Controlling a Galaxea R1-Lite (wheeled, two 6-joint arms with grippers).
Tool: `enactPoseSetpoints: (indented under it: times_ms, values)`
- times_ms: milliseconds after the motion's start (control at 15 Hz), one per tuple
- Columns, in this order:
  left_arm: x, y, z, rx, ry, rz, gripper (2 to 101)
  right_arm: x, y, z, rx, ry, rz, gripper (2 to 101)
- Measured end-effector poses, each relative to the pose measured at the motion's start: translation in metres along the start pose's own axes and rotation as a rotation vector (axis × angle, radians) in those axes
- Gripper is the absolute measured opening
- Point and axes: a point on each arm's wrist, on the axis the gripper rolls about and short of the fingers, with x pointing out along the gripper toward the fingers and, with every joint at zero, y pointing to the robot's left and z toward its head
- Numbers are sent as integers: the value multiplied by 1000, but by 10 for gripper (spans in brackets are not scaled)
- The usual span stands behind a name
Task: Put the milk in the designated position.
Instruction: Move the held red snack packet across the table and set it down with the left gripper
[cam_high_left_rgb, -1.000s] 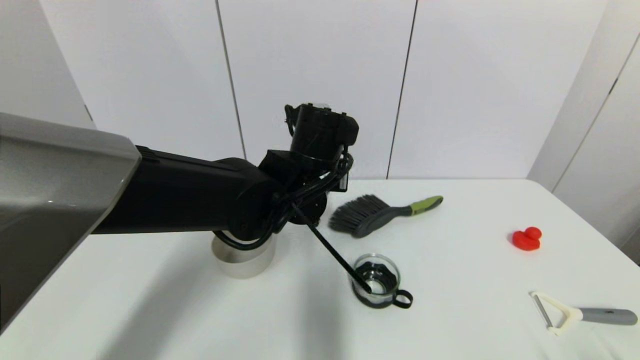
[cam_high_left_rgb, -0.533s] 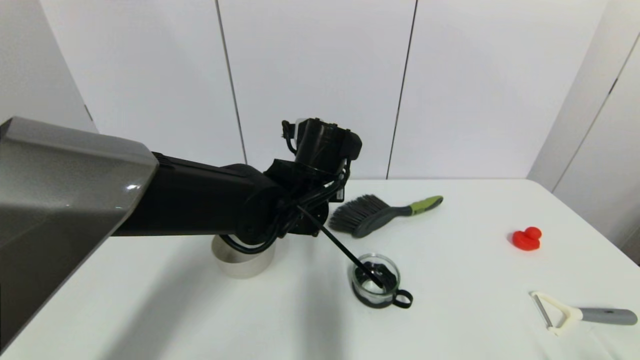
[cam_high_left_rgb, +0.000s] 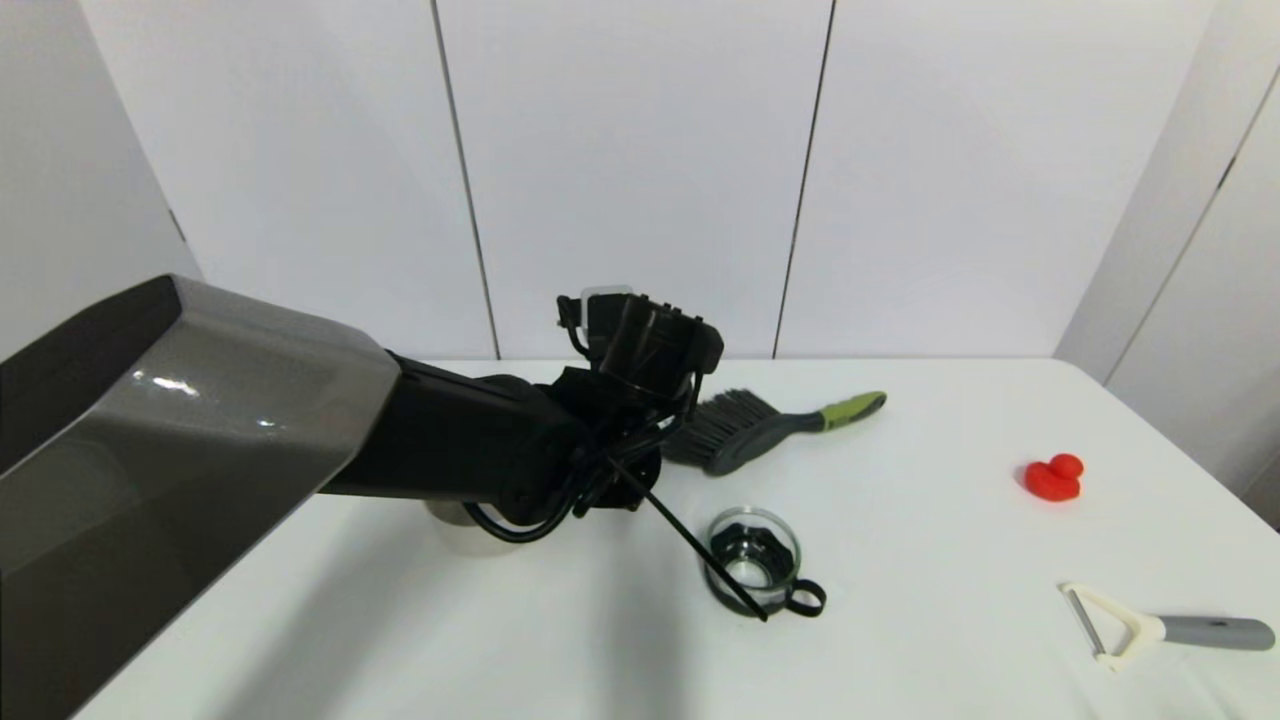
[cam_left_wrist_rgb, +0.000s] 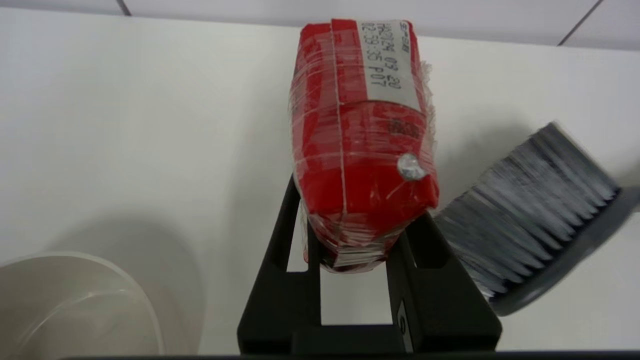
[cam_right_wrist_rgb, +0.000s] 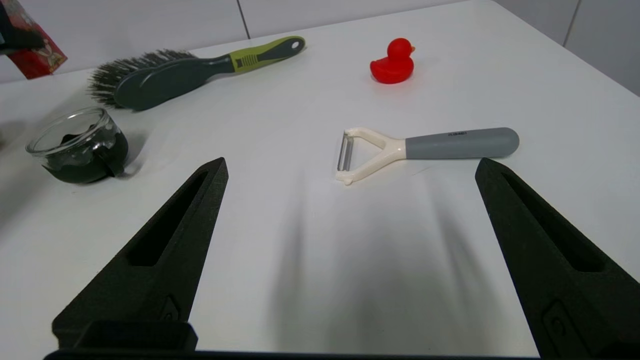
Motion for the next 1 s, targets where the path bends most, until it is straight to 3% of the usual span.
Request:
enactPoseSetpoints:
  times_ms: [1000]
  values:
    - [43, -2, -54, -20, -13, 71, 223, 0, 0, 0, 0, 0, 0, 980]
